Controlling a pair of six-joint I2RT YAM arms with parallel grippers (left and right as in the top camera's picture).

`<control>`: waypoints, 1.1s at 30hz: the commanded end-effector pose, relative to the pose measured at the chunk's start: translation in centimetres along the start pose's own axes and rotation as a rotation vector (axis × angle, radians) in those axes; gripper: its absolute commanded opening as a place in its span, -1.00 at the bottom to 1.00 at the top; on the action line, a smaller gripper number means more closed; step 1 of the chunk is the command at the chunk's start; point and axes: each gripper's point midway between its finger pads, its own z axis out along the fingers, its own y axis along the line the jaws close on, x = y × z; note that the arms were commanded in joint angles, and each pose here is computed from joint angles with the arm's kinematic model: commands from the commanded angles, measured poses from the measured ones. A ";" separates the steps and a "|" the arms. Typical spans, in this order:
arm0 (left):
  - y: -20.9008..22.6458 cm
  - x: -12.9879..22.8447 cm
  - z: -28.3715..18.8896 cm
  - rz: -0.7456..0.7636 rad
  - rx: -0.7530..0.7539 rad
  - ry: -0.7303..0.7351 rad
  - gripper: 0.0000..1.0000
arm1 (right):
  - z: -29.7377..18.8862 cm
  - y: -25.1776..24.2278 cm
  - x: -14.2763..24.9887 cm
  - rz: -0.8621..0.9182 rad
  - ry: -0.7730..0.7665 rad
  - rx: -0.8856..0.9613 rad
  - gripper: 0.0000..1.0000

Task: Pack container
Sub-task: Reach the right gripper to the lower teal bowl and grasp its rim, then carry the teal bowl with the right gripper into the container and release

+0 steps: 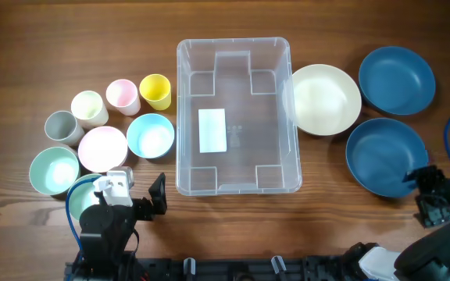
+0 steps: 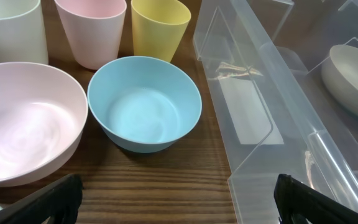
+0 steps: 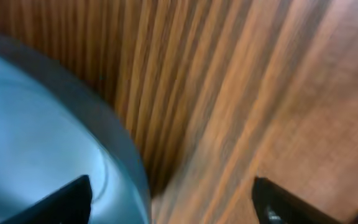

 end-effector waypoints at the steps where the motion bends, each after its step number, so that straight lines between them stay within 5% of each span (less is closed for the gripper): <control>1: -0.2 -0.1 0.0 0.006 0.012 -0.004 1.00 | 1.2 0.3 0.6 0.000 0.009 -0.034 0.42; 8: -0.2 -0.1 0.0 0.006 0.012 -0.004 0.99 | -0.7 0.4 0.5 -0.003 -0.035 -0.045 -0.91; 17: -0.2 -0.1 0.0 0.006 0.012 -0.004 0.99 | -16.9 3.7 -0.2 -0.025 -0.426 -0.306 -0.91; 24: -0.2 -0.1 0.0 0.006 0.012 -0.004 1.00 | -30.5 17.3 9.8 -0.677 -0.424 -0.769 -0.91; 29: -0.2 -0.1 0.0 0.006 0.012 -0.004 0.99 | -29.9 25.5 16.9 -0.951 -0.356 -0.713 -0.91; 33: -0.2 -0.1 0.0 0.006 0.012 -0.004 1.00 | -21.8 32.7 21.7 -1.118 -0.319 -0.506 -0.91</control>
